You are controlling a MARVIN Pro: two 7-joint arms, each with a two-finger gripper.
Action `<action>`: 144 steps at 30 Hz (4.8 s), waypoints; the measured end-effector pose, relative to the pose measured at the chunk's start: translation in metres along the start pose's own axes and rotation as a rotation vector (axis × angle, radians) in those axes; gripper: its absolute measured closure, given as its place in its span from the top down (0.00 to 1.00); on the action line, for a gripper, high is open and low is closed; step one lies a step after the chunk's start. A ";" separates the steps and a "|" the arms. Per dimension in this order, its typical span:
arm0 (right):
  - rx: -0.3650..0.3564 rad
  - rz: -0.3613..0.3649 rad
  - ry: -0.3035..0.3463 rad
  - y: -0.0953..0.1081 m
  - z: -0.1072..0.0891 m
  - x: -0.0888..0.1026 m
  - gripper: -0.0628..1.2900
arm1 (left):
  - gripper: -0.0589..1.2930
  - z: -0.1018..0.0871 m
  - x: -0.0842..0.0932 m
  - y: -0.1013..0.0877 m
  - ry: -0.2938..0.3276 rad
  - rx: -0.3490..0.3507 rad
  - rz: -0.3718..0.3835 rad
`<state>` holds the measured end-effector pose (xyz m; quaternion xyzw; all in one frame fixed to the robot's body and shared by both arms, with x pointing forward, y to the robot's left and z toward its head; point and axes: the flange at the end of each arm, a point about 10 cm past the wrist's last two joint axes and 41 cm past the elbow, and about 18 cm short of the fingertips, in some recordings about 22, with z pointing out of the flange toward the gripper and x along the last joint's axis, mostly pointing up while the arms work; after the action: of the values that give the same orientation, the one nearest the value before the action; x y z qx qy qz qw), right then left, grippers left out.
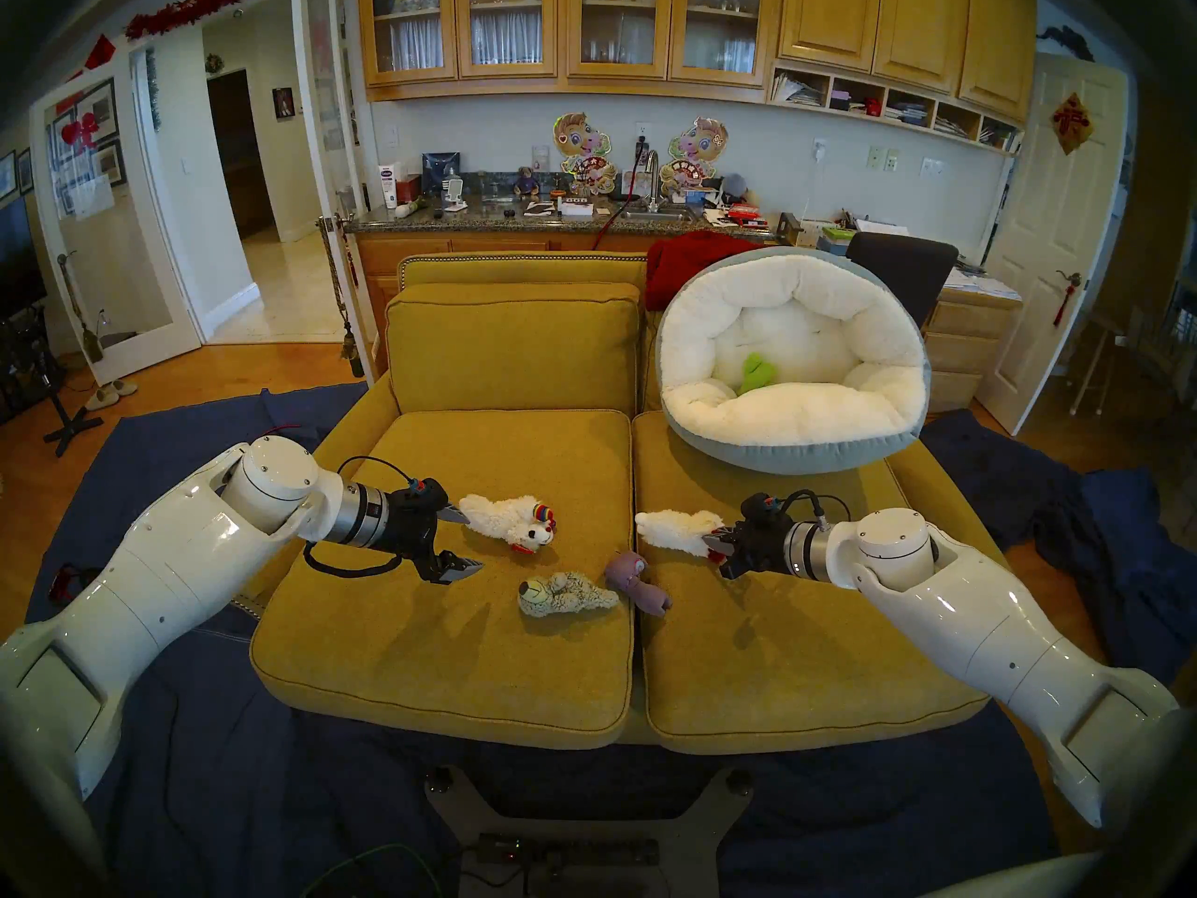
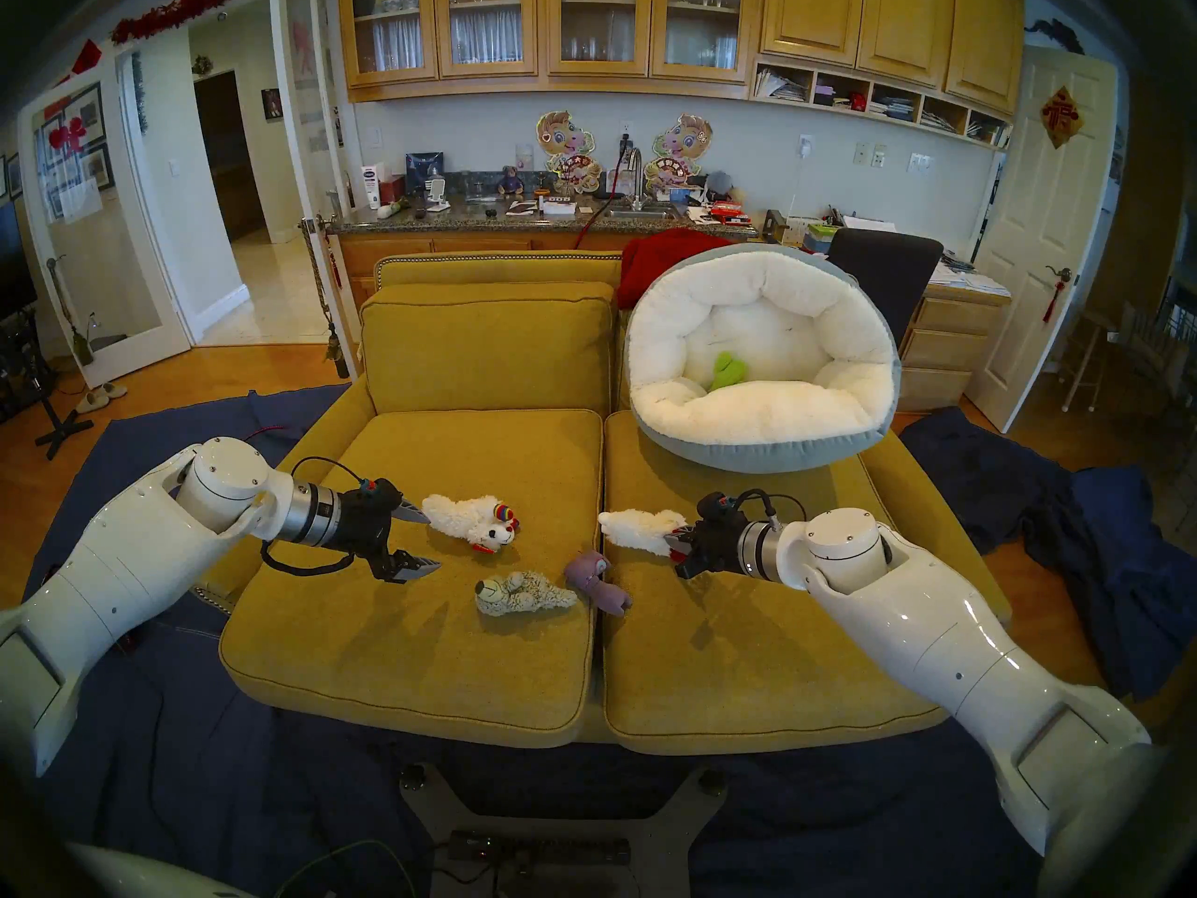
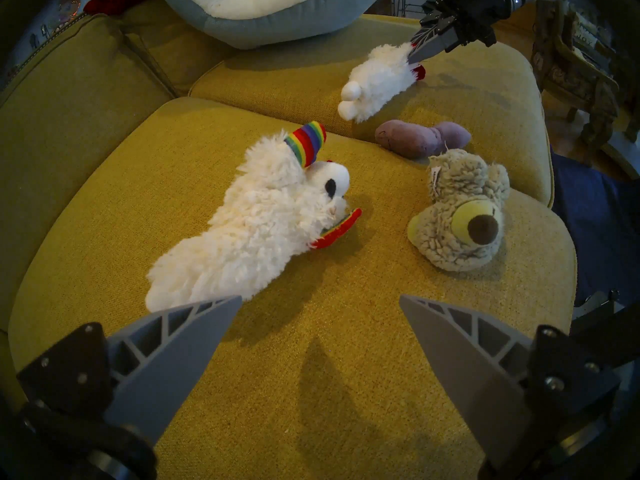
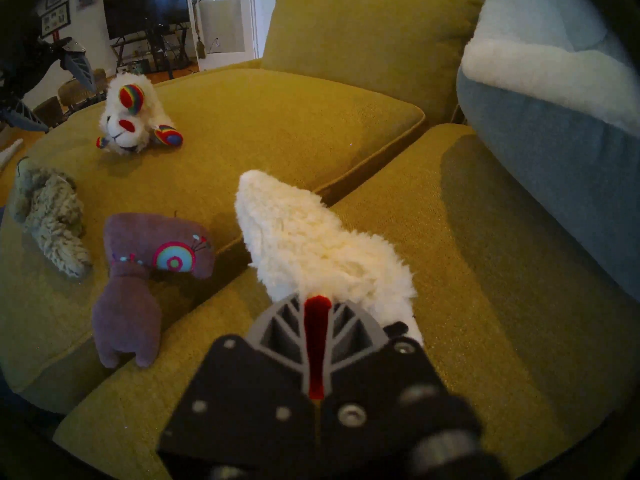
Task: Put toys into dog bed
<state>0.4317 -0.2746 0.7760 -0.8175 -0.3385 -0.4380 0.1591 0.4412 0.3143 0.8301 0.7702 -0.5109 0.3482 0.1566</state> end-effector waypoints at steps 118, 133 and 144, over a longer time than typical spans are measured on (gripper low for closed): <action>-0.142 -0.089 0.276 0.071 -0.024 0.152 0.94 | 0.96 0.000 -0.001 0.000 -0.001 0.000 0.000; 0.191 -0.019 0.176 -0.008 -0.023 0.083 0.94 | 0.96 0.001 -0.001 0.001 -0.002 -0.001 -0.001; 0.337 0.038 0.105 -0.056 -0.040 0.042 0.94 | 0.96 0.000 -0.001 0.001 -0.001 -0.001 -0.001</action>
<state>0.3848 -0.2391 0.8312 -0.7615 -0.3828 -0.4139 0.3198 0.4404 0.3144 0.8290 0.7706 -0.5108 0.3475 0.1567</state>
